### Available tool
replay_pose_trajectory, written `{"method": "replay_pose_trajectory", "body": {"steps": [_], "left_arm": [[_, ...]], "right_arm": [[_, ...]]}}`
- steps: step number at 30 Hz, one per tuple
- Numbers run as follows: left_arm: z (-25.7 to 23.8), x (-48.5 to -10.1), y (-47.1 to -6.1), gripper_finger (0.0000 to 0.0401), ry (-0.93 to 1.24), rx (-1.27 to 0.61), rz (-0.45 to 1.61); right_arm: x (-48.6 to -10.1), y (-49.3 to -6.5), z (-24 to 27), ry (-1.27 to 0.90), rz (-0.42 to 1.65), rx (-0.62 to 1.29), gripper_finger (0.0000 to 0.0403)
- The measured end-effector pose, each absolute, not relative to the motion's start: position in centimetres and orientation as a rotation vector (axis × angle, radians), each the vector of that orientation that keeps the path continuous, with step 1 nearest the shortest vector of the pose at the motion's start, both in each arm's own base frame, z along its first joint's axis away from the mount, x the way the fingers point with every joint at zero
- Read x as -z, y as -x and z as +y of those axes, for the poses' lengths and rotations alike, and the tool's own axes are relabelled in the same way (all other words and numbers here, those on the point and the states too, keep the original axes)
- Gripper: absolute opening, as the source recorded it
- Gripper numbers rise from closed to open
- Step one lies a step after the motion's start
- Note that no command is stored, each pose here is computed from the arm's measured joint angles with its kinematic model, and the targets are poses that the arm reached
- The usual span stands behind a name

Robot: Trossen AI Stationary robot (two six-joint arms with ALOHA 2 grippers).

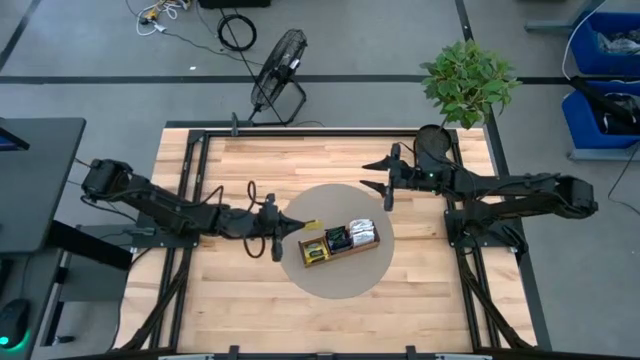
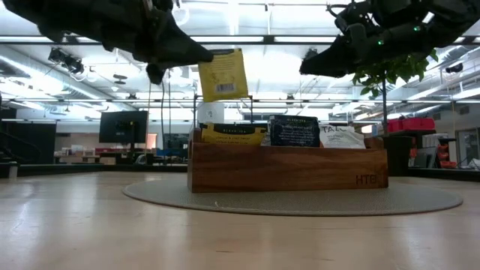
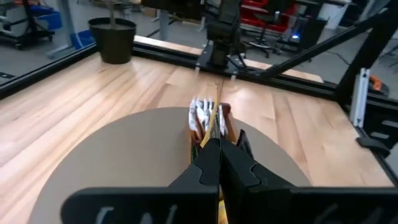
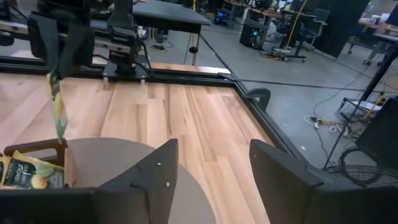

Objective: Pick & Place Tea
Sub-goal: Put the yellow tea bag into the left section of the wooden organizer

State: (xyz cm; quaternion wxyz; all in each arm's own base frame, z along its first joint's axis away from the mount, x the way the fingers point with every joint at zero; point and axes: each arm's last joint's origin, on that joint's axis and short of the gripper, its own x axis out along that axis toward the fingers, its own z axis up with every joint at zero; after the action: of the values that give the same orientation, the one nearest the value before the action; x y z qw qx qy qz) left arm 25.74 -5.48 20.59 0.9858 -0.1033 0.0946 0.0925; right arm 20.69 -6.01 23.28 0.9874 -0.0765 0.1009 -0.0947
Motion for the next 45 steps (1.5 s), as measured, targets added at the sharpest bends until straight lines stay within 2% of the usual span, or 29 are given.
{"method": "replay_pose_trajectory", "body": {"steps": [6, 16, 23, 39, 45], "left_arm": [[-6.5, -19.8, -25.6, 0.0001, 0.213, -0.196, 0.225], [-8.4, -18.3, -28.4, 0.0001, 0.159, -0.188, 0.291], [-9.7, -17.3, -29.0, 0.0001, 0.156, -0.223, 0.382], [-9.3, -15.4, -29.0, 0.0001, 0.166, -0.266, 0.506], [-9.4, -14.9, -29.1, 0.0009, 0.162, -0.230, 0.524]], "right_arm": [[-23.3, -20.7, -6.0, 0.135, 0.203, 0.191, 0.0208], [-23.2, -20.6, -6.0, 0.124, 0.213, 0.210, 0.0208], [-23.0, -20.6, -6.1, 0.124, 0.226, 0.215, 0.0208], [-23.0, -20.6, -6.1, 0.122, 0.229, 0.215, 0.0208], [-23.0, -20.6, -6.0, 0.118, 0.232, 0.215, 0.0208]]}}
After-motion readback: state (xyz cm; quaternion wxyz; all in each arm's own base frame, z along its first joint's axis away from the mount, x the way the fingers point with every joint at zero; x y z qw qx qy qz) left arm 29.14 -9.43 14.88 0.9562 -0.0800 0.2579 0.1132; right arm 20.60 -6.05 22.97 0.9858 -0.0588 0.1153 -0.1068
